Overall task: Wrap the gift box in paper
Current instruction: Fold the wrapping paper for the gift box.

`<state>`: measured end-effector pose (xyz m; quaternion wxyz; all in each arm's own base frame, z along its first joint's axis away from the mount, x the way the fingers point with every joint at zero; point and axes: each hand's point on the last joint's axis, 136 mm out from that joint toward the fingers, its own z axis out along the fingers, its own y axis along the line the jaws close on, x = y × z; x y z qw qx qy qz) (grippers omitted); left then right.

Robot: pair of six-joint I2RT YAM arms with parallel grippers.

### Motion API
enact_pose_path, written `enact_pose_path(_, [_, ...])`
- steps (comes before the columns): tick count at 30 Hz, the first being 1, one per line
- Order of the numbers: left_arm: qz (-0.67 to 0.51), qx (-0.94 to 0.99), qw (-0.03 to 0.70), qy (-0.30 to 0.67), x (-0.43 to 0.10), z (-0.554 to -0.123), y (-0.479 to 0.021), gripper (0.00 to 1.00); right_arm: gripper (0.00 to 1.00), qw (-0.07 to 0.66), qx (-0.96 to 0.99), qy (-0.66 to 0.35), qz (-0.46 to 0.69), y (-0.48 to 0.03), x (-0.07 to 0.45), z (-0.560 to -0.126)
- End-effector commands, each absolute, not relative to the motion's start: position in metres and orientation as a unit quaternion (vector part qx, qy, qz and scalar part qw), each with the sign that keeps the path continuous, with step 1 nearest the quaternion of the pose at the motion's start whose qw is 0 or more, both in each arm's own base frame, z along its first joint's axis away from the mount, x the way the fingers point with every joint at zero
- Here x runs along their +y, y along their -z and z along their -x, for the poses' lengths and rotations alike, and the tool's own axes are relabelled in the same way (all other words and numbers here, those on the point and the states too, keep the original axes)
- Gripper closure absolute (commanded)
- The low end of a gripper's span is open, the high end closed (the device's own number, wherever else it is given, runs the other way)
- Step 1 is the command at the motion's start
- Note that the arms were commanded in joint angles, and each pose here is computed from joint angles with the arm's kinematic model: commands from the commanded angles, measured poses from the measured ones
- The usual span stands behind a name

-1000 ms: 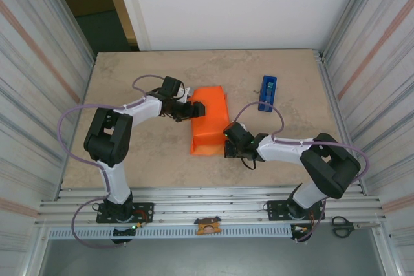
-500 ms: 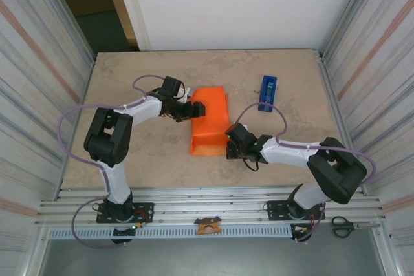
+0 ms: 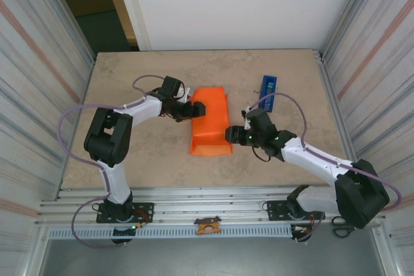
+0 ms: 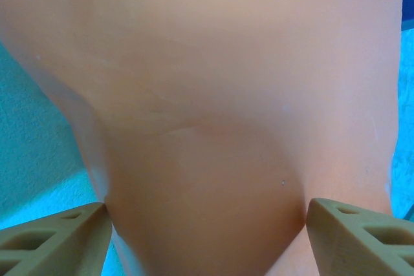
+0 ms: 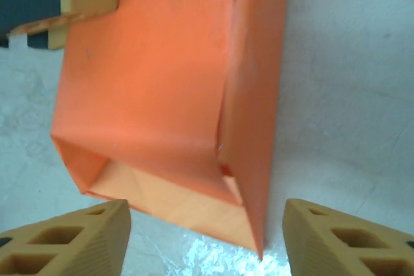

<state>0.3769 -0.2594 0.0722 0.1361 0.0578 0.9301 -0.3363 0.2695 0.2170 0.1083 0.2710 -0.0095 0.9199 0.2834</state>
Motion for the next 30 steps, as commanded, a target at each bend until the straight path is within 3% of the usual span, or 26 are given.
enact_pose_path(1, [-0.076, 0.922, 0.153, 0.348, -0.263, -0.383, -0.095, 0.18, 0.28, 0.222, 0.91, -0.349, 0.026, -0.122, 0.236, -0.28])
enact_pose_path(9, [-0.091, 0.918, 0.189, 0.335, -0.255, -0.381, -0.128, 0.08, 0.18, 0.174, 0.932, -0.317, -0.015, -0.099, 0.236, -0.333])
enact_pose_path(14, [-0.096, 0.915, 0.209, 0.332, -0.242, -0.357, -0.138, 0.1, 0.16, 0.145, 0.938, -0.315, -0.008, -0.087, 0.248, -0.346])
enact_pose_path(23, [-0.126, 0.929, 0.21, 0.278, -0.23, -0.29, -0.112, 0.13, 0.14, 0.1, 0.95, -0.296, -0.003, -0.06, 0.248, -0.343])
enact_pose_path(30, [-0.16, 0.943, 0.209, 0.203, -0.234, -0.269, -0.082, 0.16, 0.15, 0.079, 0.955, -0.287, -0.016, -0.041, 0.243, -0.333])
